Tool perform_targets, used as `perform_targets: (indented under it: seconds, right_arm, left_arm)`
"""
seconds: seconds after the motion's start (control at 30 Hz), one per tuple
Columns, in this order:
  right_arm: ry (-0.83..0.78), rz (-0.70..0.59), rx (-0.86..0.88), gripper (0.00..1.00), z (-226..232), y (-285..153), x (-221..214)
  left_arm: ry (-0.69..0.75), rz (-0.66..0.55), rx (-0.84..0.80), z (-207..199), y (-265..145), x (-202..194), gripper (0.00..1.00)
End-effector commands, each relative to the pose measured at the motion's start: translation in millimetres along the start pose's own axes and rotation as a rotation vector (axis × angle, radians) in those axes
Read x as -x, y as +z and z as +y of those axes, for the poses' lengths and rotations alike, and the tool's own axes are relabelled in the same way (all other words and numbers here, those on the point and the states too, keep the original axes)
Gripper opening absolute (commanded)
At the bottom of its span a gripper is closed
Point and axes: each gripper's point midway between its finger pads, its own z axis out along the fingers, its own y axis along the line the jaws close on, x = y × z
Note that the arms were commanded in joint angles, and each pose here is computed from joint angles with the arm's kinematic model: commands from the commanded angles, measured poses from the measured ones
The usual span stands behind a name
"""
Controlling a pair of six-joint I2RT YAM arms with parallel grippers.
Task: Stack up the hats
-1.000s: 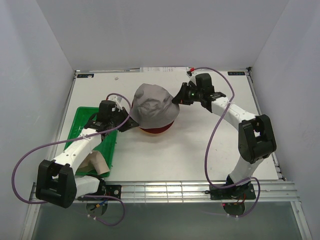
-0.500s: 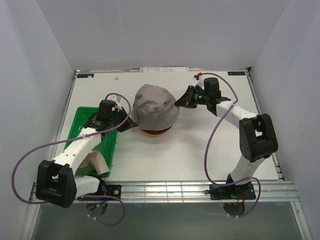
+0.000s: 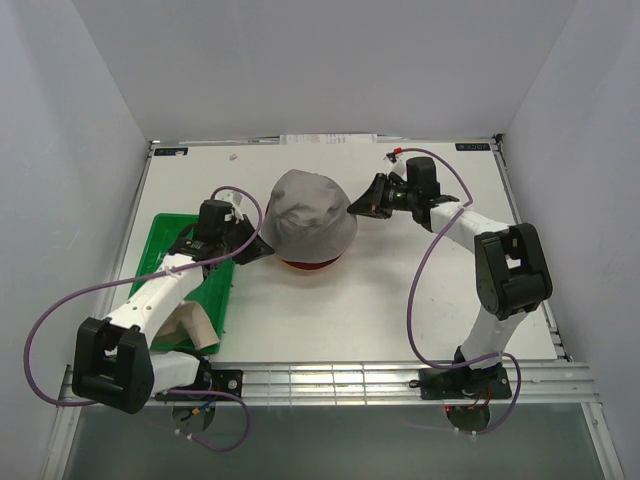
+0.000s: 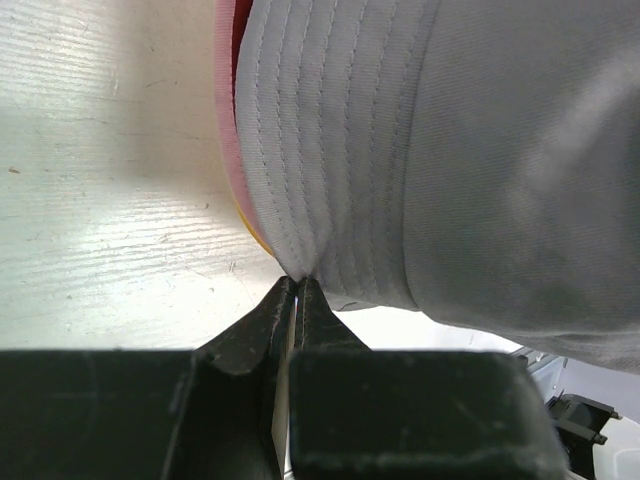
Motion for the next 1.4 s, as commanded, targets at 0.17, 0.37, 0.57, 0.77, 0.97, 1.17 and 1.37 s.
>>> perform_targets:
  seconds: [0.17, 0.37, 0.57, 0.77, 0.97, 1.17, 1.37]
  right_arm:
    - [0.064, 0.039, -0.184, 0.08, -56, 1, -17]
    - [0.074, 0.067, -0.251, 0.08, -72, 0, -24]
    - [0.074, 0.072, -0.287, 0.08, -84, -2, -24]
    - [0.067, 0.096, -0.33, 0.08, -93, -2, -26]
    - [0.089, 0.122, -0.331, 0.08, -100, -1, -35]
    - [0.073, 0.104, -0.3, 0.08, -89, 2, -21]
    - [0.049, 0.091, -0.279, 0.08, -75, 3, -4]
  left_arm:
    - [-0.012, 0.07, 0.177, 43, 5, -21, 0.0]
    - [-0.021, 0.101, 0.216, 57, 12, -33, 0.0]
    - [-0.021, 0.115, 0.238, 65, 14, -40, 0.0]
    - [-0.02, 0.136, 0.258, 72, 16, -46, 0.0]
    - [-0.023, 0.148, 0.262, 75, 18, -51, 0.0]
    - [-0.02, 0.147, 0.245, 72, 14, -51, 0.0]
    - [0.002, 0.133, 0.192, 55, 5, -42, 0.0]
